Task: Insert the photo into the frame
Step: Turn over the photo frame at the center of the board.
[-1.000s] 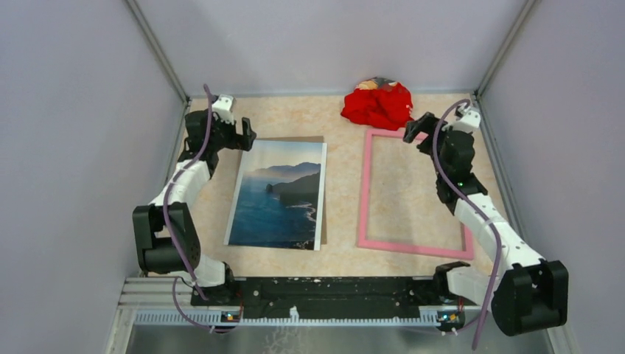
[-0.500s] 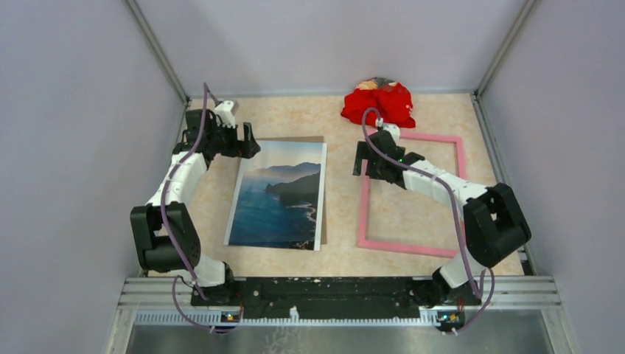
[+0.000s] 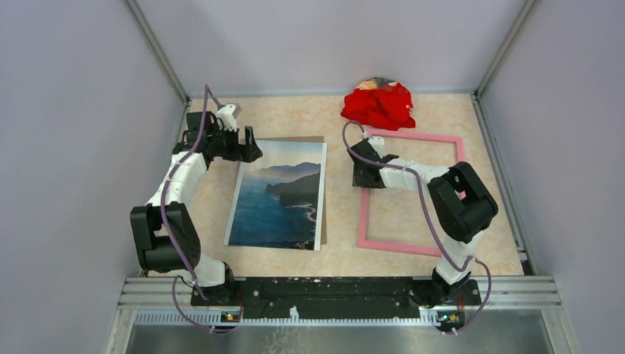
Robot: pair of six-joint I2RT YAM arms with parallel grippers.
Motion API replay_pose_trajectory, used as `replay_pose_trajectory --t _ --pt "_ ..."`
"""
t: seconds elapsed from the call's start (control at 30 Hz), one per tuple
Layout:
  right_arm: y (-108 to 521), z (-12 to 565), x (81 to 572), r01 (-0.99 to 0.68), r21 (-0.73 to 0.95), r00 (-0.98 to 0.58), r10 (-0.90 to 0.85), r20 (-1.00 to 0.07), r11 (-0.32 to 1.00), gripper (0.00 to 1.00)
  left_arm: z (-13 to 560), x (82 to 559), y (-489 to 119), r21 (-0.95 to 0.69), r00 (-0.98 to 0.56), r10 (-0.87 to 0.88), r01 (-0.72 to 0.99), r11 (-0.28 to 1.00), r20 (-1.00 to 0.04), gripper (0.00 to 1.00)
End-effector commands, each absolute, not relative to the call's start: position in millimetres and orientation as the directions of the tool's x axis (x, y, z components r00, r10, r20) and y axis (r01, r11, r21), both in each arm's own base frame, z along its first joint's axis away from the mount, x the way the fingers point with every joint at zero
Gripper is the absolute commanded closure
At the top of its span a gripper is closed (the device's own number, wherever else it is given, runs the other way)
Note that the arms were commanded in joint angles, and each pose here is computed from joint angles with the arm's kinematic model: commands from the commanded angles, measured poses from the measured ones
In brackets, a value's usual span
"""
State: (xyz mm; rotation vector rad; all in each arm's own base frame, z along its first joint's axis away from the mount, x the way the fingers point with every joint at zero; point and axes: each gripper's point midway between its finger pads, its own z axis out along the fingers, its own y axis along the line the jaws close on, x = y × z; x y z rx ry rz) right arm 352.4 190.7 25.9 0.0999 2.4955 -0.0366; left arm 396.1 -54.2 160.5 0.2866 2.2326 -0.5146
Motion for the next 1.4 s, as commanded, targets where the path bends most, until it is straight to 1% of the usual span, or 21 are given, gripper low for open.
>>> replay_pose_trajectory --t 0.0,0.07,0.17,0.2,0.33,0.43,0.6,0.77,0.93,1.07,1.17,1.3,1.37 --pt "201.9 27.8 360.5 0.08 0.02 -0.788 0.076 -0.611 0.997 0.6 187.1 394.8 -61.6 -0.27 -0.603 0.039 0.414 0.87 -0.797 0.01" --pt "208.4 30.9 360.9 0.071 0.047 -0.791 0.085 -0.606 0.996 0.77 186.2 391.5 -65.6 -0.286 -0.609 0.038 0.426 0.858 -0.792 0.01" --pt "219.3 46.1 361.1 0.065 0.074 -0.789 0.097 -0.606 0.995 0.98 182.6 387.5 -72.7 -0.295 -0.62 0.049 0.439 0.849 -0.783 0.01" --pt "223.5 56.0 360.0 0.062 0.083 -0.783 0.1 -0.613 0.995 1.0 181.5 386.2 -75.3 -0.293 -0.623 0.056 0.444 0.847 -0.781 0.01" --pt "244.2 112.3 354.6 0.064 0.157 -0.727 0.153 -0.669 0.986 1.0 180.7 385.1 -83.4 -0.274 -0.618 0.085 0.462 0.844 -0.781 0.01" --pt "262.5 164.7 348.5 0.022 0.275 -0.687 0.214 -0.694 0.961 1.0 184.3 384.6 -88.7 -0.275 -0.617 0.091 0.472 0.838 -0.782 0.01" --pt "285.3 237.0 333.7 -0.068 0.458 -0.673 0.298 -0.677 0.886 1.0 195.9 383.1 -92.6 -0.284 -0.605 0.08 0.481 0.829 -0.792 0.01" --pt "307.4 304.6 312.7 -0.163 0.646 -0.679 0.39 -0.622 0.746 1.0 202.4 381.0 -95.7 -0.301 -0.602 0.065 0.487 0.82 -0.796 0.01" --pt "326.6 363.1 291.2 -0.234 0.808 -0.707 0.477 -0.523 0.54 1.0 206.8 380.8 -96.7 -0.303 -0.598 0.06 0.488 0.819 -0.799 0.01" --pt "337.8 397.5 276.7 -0.283 0.867 -0.738 0.484 -0.469 0.409 1.0 211.6 378.9 -96.9 -0.299 -0.588 0.06 0.493 0.817 -0.806 0.01" --pt "345.0 415.3 269.6 -0.309 0.893 -0.76 0.48 -0.439 0.327 1.0 213.4 373.2 -109.9 -0.3 -0.584 0.079 0.523 0.798 -0.808 0.01" --pt "348.3 425.8 264.6 -0.317 0.92 -0.792 0.468 -0.391 0.232 1.0 219.7 369.6 -119.3 -0.304 -0.576 0.081 0.54 0.785 -0.814 0.01" --pt "346.3 426.6 264.9 -0.304 0.937 -0.807 0.477 -0.35 0.173 1.0 225.5 365.9 -126.2 -0.306 -0.568 0.082 0.554 0.774 -0.819 0.01"
